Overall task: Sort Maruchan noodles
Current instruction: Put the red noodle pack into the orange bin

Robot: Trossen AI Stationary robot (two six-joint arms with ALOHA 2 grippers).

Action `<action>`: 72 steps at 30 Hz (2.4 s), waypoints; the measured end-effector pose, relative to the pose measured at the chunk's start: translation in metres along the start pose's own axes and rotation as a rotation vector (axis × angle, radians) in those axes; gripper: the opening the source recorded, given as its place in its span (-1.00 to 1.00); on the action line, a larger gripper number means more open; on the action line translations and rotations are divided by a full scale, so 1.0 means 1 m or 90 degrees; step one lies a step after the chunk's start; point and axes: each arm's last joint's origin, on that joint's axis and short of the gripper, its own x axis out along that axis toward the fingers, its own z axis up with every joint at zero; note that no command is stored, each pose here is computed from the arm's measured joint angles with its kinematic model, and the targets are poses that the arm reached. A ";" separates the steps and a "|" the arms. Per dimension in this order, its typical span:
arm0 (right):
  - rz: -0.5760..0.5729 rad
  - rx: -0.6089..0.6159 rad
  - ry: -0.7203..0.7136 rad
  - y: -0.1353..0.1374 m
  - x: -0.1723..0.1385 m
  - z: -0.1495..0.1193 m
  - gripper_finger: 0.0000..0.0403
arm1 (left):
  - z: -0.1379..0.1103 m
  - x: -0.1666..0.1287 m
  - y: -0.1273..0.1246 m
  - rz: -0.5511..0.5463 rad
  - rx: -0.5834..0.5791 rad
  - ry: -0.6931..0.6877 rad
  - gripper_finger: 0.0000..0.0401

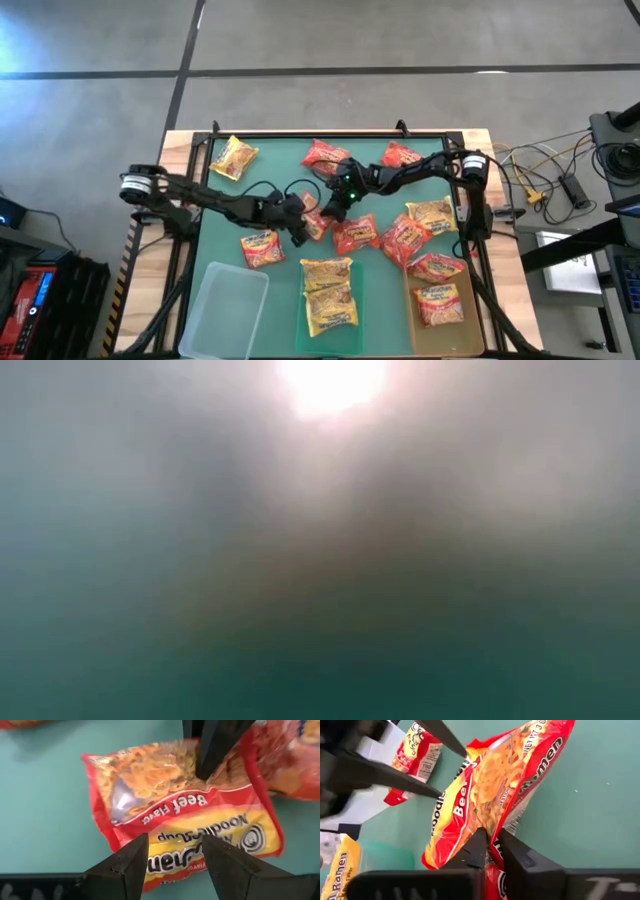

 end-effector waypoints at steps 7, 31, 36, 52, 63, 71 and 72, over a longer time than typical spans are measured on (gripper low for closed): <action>0.028 0.002 0.017 0.001 0.000 -0.001 -0.94 | 0.007 -0.040 -0.003 -0.011 0.024 -0.049 -0.15; 0.098 -0.070 -0.011 0.081 -0.085 0.026 -0.96 | -0.013 -0.060 0.002 0.177 -0.028 -0.193 -0.15; 0.114 -0.082 0.053 0.120 -0.105 0.007 -0.96 | -0.013 -0.059 0.002 0.192 -0.025 -0.198 -0.15; 0.107 -0.145 0.350 0.228 -0.133 -0.106 -0.96 | -0.013 -0.060 0.002 0.189 -0.031 -0.202 -0.15; -0.038 0.019 0.561 0.239 -0.162 -0.156 -0.96 | -0.009 -0.061 0.000 0.174 -0.054 -0.220 -0.15; -0.118 0.022 0.519 0.236 -0.180 -0.159 -0.96 | -0.009 -0.061 0.000 0.173 -0.055 -0.222 -0.15; -0.143 0.033 0.517 0.234 -0.182 -0.160 -0.96 | -0.009 -0.061 0.000 0.172 -0.056 -0.222 -0.15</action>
